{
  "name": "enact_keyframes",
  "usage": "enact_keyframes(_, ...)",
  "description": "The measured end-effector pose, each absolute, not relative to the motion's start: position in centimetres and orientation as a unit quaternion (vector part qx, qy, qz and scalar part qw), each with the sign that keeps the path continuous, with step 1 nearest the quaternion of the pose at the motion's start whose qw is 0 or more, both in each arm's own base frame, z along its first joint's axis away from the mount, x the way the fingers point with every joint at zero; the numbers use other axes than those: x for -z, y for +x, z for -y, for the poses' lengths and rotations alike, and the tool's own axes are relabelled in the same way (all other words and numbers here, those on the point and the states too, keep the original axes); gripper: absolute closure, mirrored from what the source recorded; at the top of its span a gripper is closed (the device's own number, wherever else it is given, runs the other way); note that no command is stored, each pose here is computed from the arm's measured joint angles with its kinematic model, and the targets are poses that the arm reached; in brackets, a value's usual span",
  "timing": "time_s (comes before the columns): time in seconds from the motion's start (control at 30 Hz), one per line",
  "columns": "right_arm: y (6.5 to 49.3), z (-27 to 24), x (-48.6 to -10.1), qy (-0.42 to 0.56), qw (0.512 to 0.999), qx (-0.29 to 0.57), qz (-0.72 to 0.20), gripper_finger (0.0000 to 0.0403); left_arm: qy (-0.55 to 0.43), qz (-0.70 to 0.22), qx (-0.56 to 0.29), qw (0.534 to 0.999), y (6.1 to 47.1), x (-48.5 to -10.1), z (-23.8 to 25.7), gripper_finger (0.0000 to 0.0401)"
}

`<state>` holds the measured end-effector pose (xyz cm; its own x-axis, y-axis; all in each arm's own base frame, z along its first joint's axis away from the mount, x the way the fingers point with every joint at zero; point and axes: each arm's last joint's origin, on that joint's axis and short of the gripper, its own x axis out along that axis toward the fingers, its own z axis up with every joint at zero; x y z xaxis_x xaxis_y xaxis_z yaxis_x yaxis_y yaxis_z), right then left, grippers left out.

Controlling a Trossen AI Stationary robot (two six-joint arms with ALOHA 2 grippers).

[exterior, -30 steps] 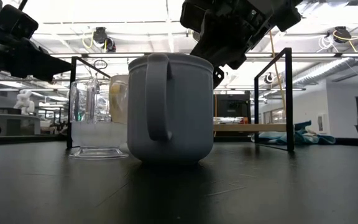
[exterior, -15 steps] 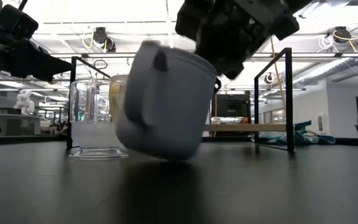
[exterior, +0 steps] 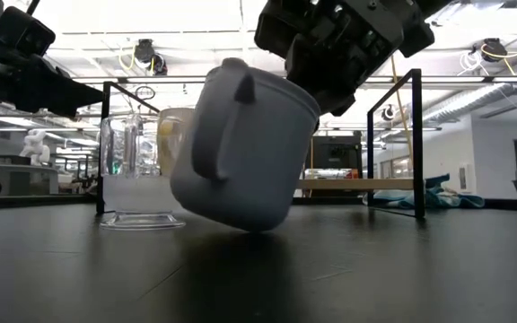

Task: Stack small to large cups/mugs on shelf
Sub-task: Put the gray mug on the shelf

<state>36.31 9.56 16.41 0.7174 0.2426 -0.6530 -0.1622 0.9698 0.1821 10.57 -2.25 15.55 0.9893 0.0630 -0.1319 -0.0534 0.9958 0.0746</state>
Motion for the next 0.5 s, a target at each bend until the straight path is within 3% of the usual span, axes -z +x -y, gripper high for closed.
enact_keyframes(0.37,35.8,-9.4,-17.3,0.041,0.923,-0.115,-0.364,0.0381,0.036,-0.067,-0.029,0.997,10.6,-15.5,2.3,0.0375)
enact_keyframes(0.5,35.4,-9.3,-18.0,0.040,0.923,-0.115,-0.366,0.0391,0.036,-0.067,-0.029,0.997,10.6,-15.5,2.3,0.0375)
